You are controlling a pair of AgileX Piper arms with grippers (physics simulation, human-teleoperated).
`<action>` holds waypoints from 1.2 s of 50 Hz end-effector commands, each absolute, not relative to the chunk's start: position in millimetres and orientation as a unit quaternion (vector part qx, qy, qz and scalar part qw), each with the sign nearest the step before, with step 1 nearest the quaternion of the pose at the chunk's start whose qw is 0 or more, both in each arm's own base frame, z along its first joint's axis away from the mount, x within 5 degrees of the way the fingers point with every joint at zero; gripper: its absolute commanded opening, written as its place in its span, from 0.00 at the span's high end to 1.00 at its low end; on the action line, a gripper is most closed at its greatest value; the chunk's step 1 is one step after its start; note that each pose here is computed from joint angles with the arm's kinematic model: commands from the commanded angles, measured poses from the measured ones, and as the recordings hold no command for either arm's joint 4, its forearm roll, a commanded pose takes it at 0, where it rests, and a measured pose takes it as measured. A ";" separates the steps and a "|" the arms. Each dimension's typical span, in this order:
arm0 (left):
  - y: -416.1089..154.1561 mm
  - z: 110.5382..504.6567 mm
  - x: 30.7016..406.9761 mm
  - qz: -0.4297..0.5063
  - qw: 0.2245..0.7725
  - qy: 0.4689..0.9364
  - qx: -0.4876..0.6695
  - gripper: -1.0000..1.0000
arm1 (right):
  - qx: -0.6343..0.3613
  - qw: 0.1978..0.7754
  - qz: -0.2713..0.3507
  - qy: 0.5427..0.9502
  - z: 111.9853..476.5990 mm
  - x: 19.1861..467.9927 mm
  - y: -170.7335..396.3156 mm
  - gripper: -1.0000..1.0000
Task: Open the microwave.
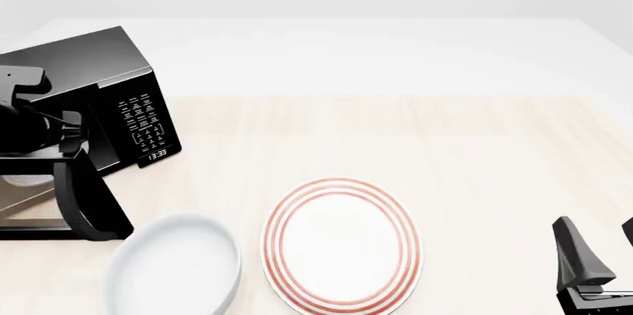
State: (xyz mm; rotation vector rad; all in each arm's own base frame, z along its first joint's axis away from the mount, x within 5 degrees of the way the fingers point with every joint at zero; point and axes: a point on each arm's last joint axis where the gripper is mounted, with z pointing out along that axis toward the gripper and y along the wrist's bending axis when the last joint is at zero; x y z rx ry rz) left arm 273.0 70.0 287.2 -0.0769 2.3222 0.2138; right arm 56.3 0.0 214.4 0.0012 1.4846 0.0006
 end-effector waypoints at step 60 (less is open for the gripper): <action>57.9 279.7 235.5 0.085 0.384 0.919 -0.021 0.00 | 0.001 0.737 0.000 0.676 214.4 56.3 0.0 0.00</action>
